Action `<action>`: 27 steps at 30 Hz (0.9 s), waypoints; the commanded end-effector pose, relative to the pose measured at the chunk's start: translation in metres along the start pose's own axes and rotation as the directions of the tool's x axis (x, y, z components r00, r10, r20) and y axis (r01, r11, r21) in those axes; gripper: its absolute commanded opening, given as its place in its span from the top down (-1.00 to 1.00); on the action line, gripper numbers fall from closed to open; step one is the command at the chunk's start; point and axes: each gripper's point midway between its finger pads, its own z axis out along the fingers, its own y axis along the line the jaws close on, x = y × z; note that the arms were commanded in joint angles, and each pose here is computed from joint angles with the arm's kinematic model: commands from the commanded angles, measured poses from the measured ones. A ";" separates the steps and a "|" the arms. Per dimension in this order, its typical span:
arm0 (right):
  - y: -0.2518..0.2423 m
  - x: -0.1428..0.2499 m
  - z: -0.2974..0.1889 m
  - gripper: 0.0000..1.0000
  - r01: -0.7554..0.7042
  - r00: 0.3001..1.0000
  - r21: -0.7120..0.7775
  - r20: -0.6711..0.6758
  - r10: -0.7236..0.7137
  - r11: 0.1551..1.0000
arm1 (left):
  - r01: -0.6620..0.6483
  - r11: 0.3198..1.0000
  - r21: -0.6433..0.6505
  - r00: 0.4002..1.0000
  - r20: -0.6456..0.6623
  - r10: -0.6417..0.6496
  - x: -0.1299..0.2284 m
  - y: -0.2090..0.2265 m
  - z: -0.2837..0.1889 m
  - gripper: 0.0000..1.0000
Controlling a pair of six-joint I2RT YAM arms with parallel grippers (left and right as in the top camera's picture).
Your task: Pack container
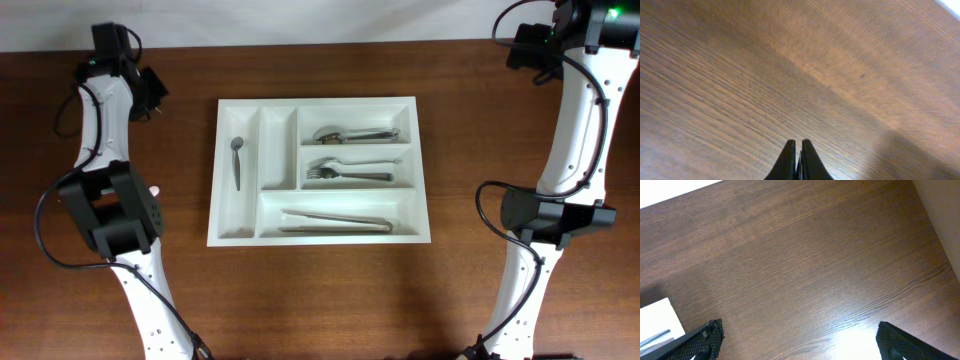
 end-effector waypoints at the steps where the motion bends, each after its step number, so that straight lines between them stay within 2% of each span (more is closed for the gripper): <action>1: -0.004 -0.007 -0.023 -0.98 -0.006 0.999 -0.014 0.048 0.006 1.000 | -0.041 0.999 0.024 0.998 0.045 0.040 -0.020 -0.004 -0.027 0.96; 9: -0.004 -0.007 -0.023 -0.98 -0.006 0.999 -0.014 0.048 0.006 1.000 | -0.190 0.982 0.019 0.982 0.021 0.189 -0.020 -0.008 -0.071 0.96; 14: -0.004 -0.007 -0.023 -0.98 -0.006 0.999 -0.014 0.048 0.006 1.000 | -0.319 0.941 0.113 0.946 -0.028 0.324 -0.003 -0.022 -0.088 0.96; 21: -0.004 -0.007 -0.023 -0.98 -0.006 0.999 -0.014 0.048 0.006 1.000 | -0.539 0.809 0.235 0.808 -0.129 0.575 0.050 -0.050 -0.096 0.96; 27: -0.004 -0.007 -0.023 -0.98 -0.006 0.999 -0.014 0.048 0.006 1.000 | -0.663 0.689 0.293 0.686 -0.129 0.716 0.085 -0.090 -0.101 0.96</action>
